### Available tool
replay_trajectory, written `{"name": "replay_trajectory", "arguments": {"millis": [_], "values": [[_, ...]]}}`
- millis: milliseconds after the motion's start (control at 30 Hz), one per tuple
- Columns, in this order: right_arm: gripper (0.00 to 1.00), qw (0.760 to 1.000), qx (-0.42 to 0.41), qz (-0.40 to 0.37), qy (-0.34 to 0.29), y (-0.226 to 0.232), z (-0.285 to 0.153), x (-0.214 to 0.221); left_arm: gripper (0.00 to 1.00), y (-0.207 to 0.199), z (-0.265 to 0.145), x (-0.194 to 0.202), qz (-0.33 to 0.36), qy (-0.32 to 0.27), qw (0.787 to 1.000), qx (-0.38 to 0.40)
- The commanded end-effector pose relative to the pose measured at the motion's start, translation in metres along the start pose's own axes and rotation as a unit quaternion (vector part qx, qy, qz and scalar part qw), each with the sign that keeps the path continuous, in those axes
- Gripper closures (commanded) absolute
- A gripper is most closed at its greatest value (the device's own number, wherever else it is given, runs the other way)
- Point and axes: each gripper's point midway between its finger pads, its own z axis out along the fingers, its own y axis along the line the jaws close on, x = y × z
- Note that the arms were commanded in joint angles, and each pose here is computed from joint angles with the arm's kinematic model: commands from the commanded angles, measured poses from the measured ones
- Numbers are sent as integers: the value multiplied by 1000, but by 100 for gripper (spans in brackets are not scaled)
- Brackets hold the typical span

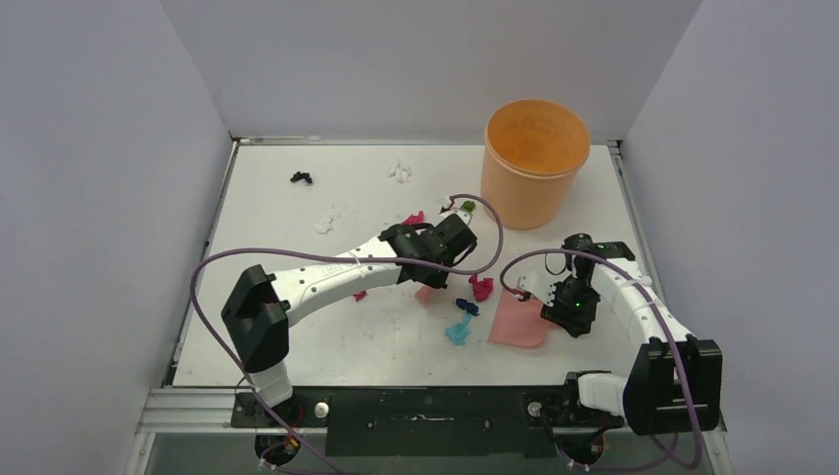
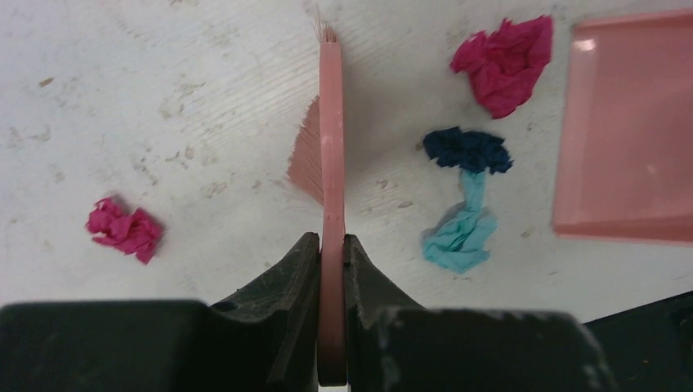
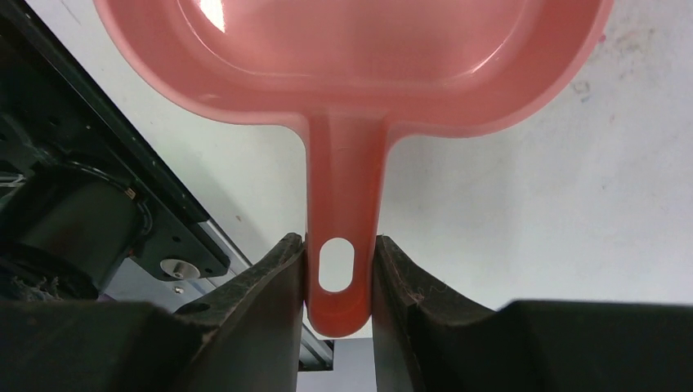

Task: Sweep away the paper scraps from the table

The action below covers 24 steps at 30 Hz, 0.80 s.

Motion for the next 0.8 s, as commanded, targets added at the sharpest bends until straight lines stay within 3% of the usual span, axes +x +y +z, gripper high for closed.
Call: {"name": "replay_trajectory", "arguments": {"millis": [0, 167, 333, 600, 767], "values": [[95, 1000, 3, 16, -13, -11, -3, -20, 100, -52, 11, -46, -27, -40, 994, 99], [95, 999, 2, 22, -25, -19, -4, -31, 100, -102, 13, -50, -58, -21, 978, 200], [95, 999, 10, 30, -27, -25, 1, -33, 100, -118, -13, -65, -80, -41, 967, 239], [95, 997, 26, 24, -65, -23, 4, -42, 100, -114, -80, -83, -124, -85, 938, 313], [95, 996, 23, 2, -84, -11, 0, -45, 100, -74, -94, -69, -113, -91, 957, 253]]}}
